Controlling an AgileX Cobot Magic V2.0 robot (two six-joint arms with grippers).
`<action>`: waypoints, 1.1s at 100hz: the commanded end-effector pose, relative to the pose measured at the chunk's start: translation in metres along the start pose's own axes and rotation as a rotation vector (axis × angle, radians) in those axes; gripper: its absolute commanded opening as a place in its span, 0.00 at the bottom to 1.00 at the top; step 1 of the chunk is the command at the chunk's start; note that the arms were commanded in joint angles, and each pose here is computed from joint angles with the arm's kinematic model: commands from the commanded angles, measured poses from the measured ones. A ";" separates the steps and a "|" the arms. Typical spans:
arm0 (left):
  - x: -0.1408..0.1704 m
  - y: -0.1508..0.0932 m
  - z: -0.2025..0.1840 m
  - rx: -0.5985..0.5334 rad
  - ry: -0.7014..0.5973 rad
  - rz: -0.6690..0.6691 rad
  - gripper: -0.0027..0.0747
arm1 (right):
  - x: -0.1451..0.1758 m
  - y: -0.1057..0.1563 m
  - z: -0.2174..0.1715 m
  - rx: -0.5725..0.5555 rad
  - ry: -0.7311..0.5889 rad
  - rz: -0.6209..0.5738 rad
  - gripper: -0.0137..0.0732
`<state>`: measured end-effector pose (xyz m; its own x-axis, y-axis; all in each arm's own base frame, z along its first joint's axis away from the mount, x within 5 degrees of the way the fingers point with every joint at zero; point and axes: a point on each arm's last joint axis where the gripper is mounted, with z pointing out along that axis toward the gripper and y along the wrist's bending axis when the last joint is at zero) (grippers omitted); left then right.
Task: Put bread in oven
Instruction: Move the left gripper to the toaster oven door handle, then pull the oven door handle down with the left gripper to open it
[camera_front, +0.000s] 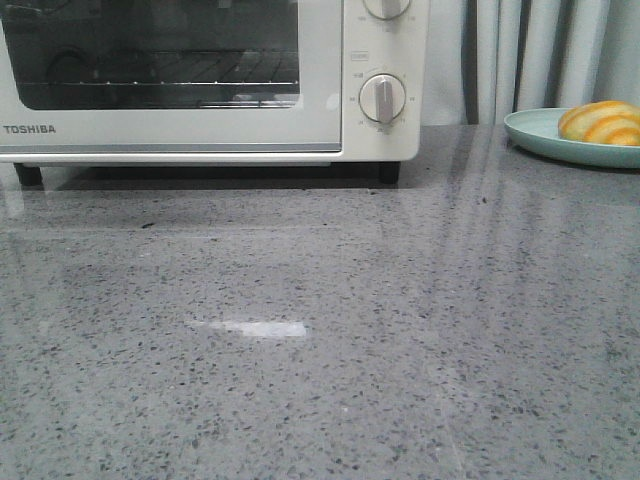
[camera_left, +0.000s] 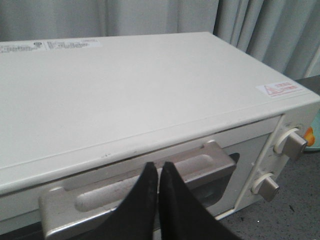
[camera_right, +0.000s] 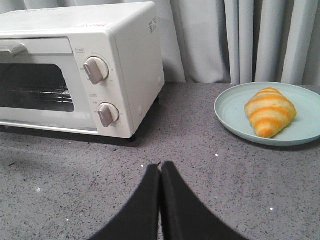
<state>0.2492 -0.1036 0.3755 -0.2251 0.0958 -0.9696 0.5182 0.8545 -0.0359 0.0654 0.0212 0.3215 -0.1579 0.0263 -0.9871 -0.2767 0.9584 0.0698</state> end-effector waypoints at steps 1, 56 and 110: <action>-0.015 0.000 -0.002 -0.023 -0.061 -0.007 0.01 | -0.016 -0.001 -0.001 0.016 -0.083 -0.016 0.10; -0.014 0.010 0.006 -0.110 -0.088 0.002 0.01 | -0.015 -0.001 -0.001 0.016 -0.080 -0.016 0.10; 0.006 -0.003 0.017 0.060 0.087 0.089 0.01 | -0.015 -0.001 -0.001 0.014 -0.081 -0.012 0.10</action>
<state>0.2680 -0.1089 0.3573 -0.2584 0.1750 -0.9501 0.5257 0.8506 0.0137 0.0653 0.0212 0.3212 -0.1612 0.0254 -0.9866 -0.2770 0.9583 0.0699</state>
